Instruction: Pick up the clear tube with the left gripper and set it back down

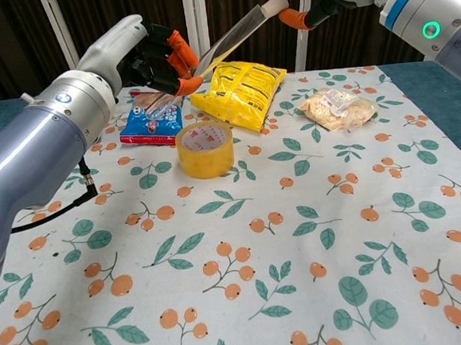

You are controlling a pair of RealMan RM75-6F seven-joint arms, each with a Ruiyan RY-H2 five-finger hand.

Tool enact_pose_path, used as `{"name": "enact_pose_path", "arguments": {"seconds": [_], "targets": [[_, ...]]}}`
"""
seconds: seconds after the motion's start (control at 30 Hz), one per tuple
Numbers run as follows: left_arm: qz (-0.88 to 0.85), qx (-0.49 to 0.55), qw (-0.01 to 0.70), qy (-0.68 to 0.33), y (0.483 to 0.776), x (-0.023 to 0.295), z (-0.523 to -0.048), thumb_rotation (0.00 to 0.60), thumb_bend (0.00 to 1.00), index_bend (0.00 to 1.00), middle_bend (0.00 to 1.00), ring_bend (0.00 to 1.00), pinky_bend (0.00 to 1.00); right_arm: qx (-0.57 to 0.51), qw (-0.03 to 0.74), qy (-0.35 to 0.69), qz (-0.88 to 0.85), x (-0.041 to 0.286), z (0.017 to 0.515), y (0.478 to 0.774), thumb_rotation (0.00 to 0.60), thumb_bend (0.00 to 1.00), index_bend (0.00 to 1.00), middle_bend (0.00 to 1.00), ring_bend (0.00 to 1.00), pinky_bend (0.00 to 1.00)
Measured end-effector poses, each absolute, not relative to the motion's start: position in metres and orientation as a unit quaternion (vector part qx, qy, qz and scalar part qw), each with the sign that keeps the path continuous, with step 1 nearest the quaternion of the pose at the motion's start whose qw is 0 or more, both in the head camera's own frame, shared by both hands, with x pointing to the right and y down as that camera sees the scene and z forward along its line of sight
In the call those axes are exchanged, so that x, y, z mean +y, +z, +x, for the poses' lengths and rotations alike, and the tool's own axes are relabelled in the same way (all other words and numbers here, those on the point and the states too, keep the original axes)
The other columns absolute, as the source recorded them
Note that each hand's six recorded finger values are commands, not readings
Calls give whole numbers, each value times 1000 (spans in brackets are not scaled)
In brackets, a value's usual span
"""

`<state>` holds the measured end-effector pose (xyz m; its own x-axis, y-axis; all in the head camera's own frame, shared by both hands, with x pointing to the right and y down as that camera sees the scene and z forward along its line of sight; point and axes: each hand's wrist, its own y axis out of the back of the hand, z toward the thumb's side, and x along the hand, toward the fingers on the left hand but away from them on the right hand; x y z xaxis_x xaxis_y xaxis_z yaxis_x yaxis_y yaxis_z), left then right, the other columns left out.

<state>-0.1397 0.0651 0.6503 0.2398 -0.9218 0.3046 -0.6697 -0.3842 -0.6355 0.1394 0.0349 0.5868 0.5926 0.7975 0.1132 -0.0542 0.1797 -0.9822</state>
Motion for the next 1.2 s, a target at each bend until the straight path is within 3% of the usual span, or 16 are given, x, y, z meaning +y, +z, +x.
{"name": "enact_pose_path", "arguments": {"seconds": [1.2], "targets": [[-764, 526, 183, -327, 649, 65, -138, 600, 575, 723, 546, 149, 14, -328, 691, 309, -565, 39, 137, 588, 600, 435, 607, 89, 0, 0]]}}
